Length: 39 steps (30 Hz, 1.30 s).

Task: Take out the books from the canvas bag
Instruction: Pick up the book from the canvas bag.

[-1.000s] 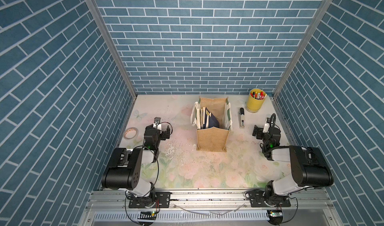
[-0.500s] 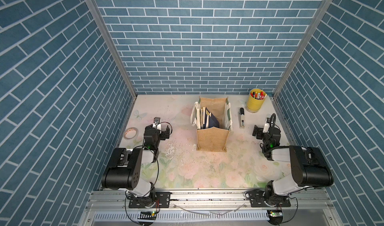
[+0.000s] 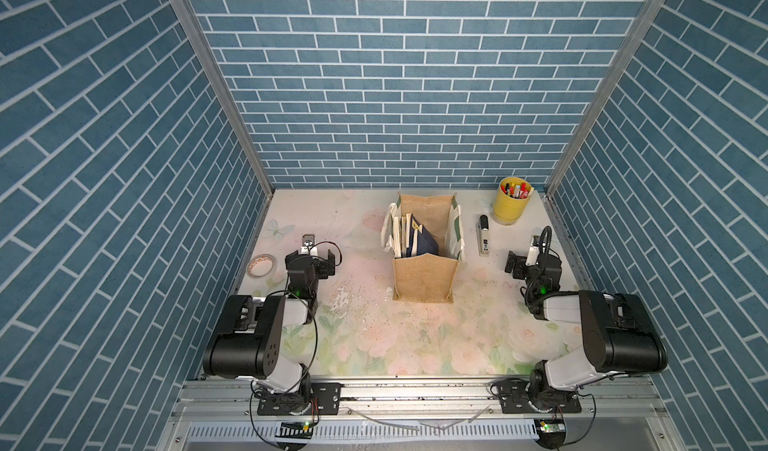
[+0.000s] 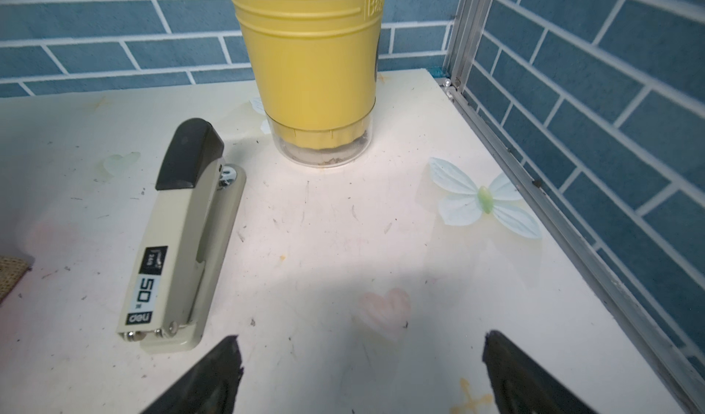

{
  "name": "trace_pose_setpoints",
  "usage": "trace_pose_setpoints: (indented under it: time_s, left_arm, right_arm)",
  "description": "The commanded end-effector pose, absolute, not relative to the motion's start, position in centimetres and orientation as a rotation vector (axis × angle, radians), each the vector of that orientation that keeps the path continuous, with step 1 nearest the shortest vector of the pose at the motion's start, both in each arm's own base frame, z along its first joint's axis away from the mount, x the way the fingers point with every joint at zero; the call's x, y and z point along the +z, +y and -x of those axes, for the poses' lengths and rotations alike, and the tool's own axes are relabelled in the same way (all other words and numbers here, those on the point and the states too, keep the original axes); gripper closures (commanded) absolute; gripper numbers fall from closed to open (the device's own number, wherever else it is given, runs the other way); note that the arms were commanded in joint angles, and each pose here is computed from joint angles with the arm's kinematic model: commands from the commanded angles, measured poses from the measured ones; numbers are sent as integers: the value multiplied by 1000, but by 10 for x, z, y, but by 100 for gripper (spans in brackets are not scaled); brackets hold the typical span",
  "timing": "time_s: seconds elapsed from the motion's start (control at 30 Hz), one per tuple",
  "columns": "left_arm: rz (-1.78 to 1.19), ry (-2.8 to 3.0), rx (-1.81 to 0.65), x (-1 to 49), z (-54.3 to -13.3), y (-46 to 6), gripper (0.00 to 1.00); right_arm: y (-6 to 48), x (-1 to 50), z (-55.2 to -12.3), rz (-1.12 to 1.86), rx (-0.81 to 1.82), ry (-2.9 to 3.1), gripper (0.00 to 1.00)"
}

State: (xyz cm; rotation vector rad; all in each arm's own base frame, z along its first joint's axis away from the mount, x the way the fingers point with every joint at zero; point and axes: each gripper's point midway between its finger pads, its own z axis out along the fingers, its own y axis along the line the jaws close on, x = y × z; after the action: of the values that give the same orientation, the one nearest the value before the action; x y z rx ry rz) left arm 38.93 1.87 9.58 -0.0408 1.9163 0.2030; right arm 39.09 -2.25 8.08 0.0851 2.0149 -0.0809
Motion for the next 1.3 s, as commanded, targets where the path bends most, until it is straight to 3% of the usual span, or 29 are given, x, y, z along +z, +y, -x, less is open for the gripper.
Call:
trace_pose_setpoints:
  time_s: [0.0,0.1,0.3,0.57,0.77,1.03,1.27]
  left_arm:
    - [160,1900,292,118,-383,38,0]
    - [297,2012,295,140,-378,47,0]
    - [341,2230,-11,172,-377,1,0]
    - [-53,2347,-236,241,-354,-134,0]
    - [-267,2385,-364,258,-337,-209,0]
    - [-354,2440,-302,242,-360,-233,2]
    - [-321,2475,-306,250,-370,-240,14]
  right_arm:
    - [-32,120,-401,-126,-150,2062,1]
    - [-26,159,-410,-196,-68,2073,4]
    - [10,200,-407,-293,194,2155,18]
    - [92,248,-384,-108,362,2256,26]
    - [148,270,-361,50,423,2280,30]
    - [201,285,-359,209,453,2292,43]
    - [234,291,-362,309,411,2394,52]
